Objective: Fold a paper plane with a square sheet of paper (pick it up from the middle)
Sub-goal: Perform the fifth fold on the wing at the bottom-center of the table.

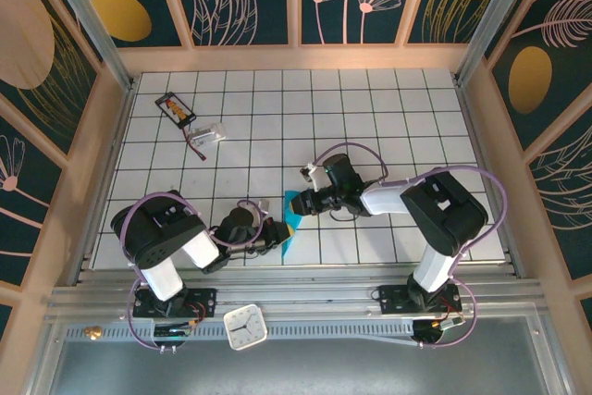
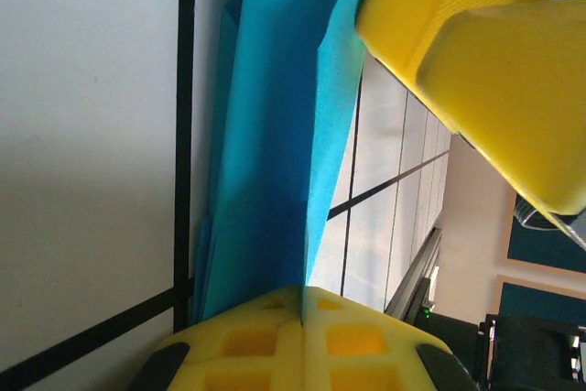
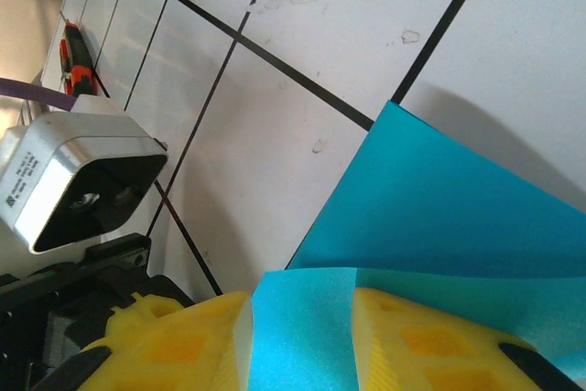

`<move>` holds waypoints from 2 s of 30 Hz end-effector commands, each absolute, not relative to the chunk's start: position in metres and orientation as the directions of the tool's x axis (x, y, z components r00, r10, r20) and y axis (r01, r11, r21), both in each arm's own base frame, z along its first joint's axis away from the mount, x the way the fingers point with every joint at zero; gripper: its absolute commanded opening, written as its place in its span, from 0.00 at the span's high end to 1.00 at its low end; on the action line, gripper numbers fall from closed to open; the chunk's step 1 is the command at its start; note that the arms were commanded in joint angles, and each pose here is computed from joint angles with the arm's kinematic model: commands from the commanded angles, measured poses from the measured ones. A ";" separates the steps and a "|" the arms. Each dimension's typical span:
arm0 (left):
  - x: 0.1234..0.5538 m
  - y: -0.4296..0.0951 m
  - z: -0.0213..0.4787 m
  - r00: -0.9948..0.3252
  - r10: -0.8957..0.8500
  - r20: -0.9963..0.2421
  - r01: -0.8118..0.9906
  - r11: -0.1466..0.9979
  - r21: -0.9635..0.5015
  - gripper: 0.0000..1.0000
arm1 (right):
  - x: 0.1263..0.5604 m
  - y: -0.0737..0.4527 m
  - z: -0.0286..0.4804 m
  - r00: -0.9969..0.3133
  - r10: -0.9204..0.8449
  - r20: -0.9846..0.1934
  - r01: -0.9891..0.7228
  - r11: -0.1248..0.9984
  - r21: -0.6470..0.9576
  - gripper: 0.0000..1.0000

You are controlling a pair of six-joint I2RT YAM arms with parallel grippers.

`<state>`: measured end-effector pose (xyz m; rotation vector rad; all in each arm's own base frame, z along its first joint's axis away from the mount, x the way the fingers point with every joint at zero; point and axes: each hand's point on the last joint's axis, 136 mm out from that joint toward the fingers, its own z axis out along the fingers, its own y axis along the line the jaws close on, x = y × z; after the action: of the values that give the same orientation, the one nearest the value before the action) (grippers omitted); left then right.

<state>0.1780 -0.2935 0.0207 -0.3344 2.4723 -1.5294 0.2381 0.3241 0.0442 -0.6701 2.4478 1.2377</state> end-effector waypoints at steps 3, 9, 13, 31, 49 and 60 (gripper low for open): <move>0.175 -0.284 0.004 -0.949 -0.313 -0.041 -0.121 0.479 -0.869 1.00 | 0.244 0.334 0.041 -0.824 -0.280 -0.493 -0.563 0.507 0.653 0.65; 0.174 -0.282 0.001 -0.948 -0.317 -0.031 -0.136 0.490 -0.861 1.00 | 0.246 0.331 0.027 -0.839 -0.287 -0.463 -0.540 0.540 0.646 0.67; 0.175 -0.284 0.001 -0.949 -0.313 -0.037 -0.130 0.496 -0.859 1.00 | 0.243 0.325 0.015 -0.856 -0.291 -0.427 -0.514 0.572 0.640 0.67; 0.190 -0.275 0.043 -0.929 -0.291 -0.227 0.012 0.590 -0.807 0.62 | 0.235 0.304 -0.012 -0.903 -0.281 -0.326 -0.427 0.680 0.596 0.71; 0.185 -0.280 0.015 -0.965 -0.151 -0.214 0.027 0.755 -0.655 0.48 | 0.237 0.306 -0.009 -0.898 -0.283 -0.336 -0.436 0.671 0.600 0.71; 0.180 -0.274 0.006 -0.969 -0.162 -0.187 -0.003 0.764 -0.645 0.63 | 0.241 0.307 -0.005 -0.897 -0.276 -0.346 -0.438 0.667 0.603 0.71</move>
<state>0.1934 -0.2834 0.0252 -0.1092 2.6359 -1.0594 0.2454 0.3261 0.0276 -0.6425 2.5098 1.1825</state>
